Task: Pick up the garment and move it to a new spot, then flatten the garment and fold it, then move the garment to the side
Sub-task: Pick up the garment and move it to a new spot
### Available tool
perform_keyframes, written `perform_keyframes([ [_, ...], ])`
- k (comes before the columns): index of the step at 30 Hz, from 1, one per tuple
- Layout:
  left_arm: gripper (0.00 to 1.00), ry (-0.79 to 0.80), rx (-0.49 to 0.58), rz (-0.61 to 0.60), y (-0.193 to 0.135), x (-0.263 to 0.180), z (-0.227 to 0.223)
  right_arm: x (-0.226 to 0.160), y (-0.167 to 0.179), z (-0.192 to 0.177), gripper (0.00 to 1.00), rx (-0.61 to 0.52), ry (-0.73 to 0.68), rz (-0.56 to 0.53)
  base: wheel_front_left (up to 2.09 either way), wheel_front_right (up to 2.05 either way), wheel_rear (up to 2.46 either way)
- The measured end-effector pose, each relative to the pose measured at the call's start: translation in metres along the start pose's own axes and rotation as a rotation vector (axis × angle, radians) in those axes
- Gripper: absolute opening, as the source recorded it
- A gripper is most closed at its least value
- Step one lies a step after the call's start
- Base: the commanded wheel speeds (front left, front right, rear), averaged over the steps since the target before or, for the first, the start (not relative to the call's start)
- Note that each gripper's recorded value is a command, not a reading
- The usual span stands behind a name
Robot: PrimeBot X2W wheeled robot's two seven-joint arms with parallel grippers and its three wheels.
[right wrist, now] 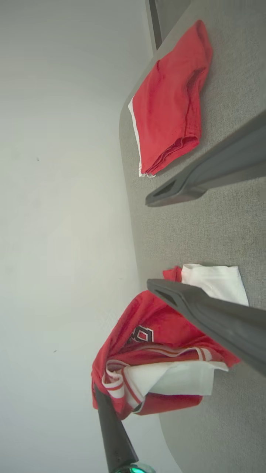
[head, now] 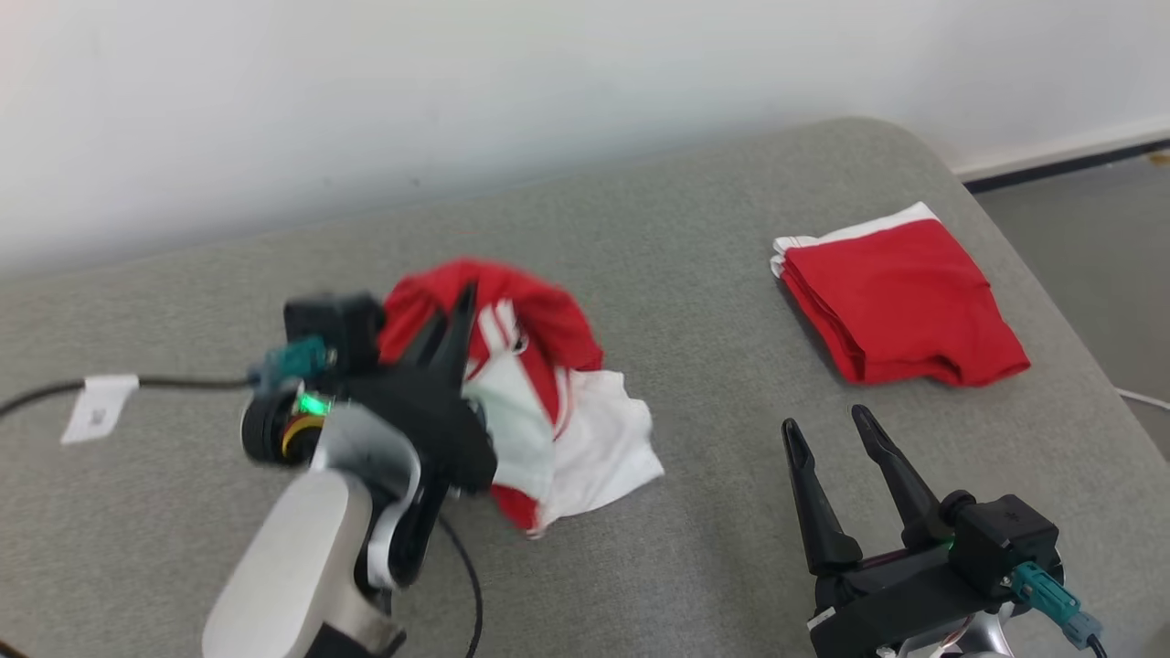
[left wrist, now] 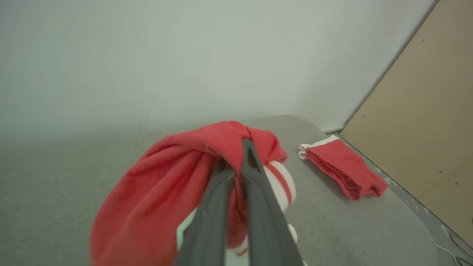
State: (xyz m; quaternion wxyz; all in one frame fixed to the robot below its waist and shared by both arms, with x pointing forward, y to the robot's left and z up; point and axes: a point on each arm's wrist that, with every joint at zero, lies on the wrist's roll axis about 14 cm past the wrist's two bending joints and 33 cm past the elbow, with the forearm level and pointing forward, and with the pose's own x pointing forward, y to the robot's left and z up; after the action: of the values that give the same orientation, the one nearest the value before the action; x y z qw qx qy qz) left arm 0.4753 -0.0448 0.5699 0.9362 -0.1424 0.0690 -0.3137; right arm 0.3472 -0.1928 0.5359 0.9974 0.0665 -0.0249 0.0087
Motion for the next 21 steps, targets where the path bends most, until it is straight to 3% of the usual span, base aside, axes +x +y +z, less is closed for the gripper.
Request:
perform_keyframes([
  [1,0.0,0.027,-0.015,0.023,0.007,0.0,-0.014,0.0,-0.002,-0.002,1.0,0.0,0.006,-0.007,0.0,0.0,0.0],
  [2,0.11,0.048,-0.026,0.042,0.013,-0.001,-0.027,-0.001,-0.004,-0.004,1.0,0.0,0.012,-0.014,0.0,0.0,0.0],
  [3,0.95,0.07,-0.034,0.057,0.019,-0.002,-0.038,-0.001,-0.005,-0.006,1.0,0.0,0.018,-0.018,0.0,0.0,0.0],
  [4,1.0,0.094,-0.045,0.075,0.024,-0.004,-0.049,-0.001,-0.006,-0.008,1.0,0.0,0.024,-0.022,0.0,0.0,0.0],
  [11,1.0,0.119,-0.12,0.136,0.046,-0.028,-0.081,0.001,-0.002,-0.014,1.0,0.005,0.038,-0.008,0.0,0.0,0.0],
  [21,1.0,-0.025,-0.053,0.229,0.076,-0.103,-0.072,0.006,0.007,-0.014,1.0,0.007,0.038,0.029,0.0,0.0,0.0],
])
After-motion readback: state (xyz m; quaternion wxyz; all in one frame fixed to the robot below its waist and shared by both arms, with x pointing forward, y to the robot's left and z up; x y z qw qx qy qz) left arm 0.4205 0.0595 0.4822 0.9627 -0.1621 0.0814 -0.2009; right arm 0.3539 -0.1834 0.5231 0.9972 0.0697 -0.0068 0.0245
